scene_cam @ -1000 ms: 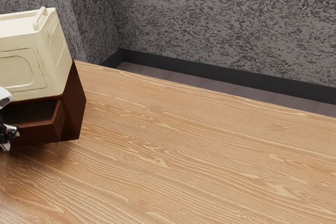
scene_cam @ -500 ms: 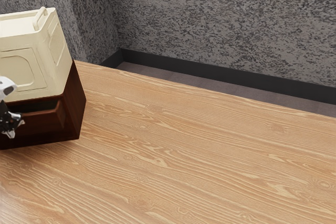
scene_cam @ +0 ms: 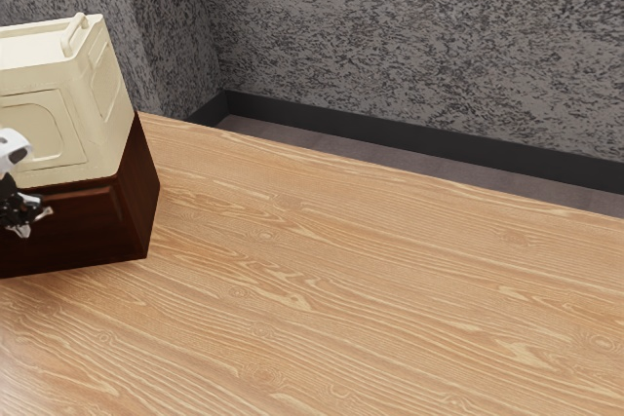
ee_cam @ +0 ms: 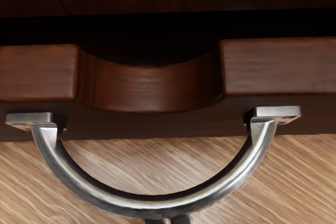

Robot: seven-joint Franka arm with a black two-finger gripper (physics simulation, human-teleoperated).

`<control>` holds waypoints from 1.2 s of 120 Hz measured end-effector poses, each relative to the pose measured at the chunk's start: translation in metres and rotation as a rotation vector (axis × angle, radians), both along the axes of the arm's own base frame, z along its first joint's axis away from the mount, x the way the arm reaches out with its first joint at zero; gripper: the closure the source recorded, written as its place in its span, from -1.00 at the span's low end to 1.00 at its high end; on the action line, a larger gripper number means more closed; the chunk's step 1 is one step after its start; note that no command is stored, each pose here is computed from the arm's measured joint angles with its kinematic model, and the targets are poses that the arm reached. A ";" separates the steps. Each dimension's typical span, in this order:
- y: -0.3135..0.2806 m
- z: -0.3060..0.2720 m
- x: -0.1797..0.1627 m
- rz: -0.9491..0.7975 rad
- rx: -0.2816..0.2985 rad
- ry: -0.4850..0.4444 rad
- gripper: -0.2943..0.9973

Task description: Push the drawer handle with one arm to close the drawer

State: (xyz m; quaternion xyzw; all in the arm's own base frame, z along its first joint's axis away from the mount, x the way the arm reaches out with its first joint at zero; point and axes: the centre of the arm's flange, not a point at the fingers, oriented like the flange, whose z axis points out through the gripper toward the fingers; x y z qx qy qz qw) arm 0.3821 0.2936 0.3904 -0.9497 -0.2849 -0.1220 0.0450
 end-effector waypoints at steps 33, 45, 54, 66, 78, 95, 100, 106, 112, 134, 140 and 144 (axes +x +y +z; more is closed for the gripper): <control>0.000 0.005 0.014 -0.040 0.013 -0.032 0.66; 0.001 0.005 0.014 -0.050 0.021 -0.036 0.67; -0.001 0.005 0.014 -0.058 0.024 -0.037 0.67; -0.010 -0.002 0.012 -0.061 -0.009 -0.012 0.67; -0.040 0.009 0.009 -0.024 -0.076 0.075 0.67; -0.190 0.155 0.036 -0.030 -0.007 0.111 0.67; -0.229 0.196 0.058 -0.044 -0.005 0.114 0.67; -0.258 0.223 0.082 -0.056 -0.024 0.142 0.65; -0.277 0.229 0.099 -0.074 -0.045 0.190 0.56; -0.307 0.232 0.132 -0.186 -0.114 0.273 -0.04; -0.309 0.231 0.133 -0.218 -0.125 0.283 -0.14; -0.309 0.231 0.132 -0.237 -0.130 0.288 -0.20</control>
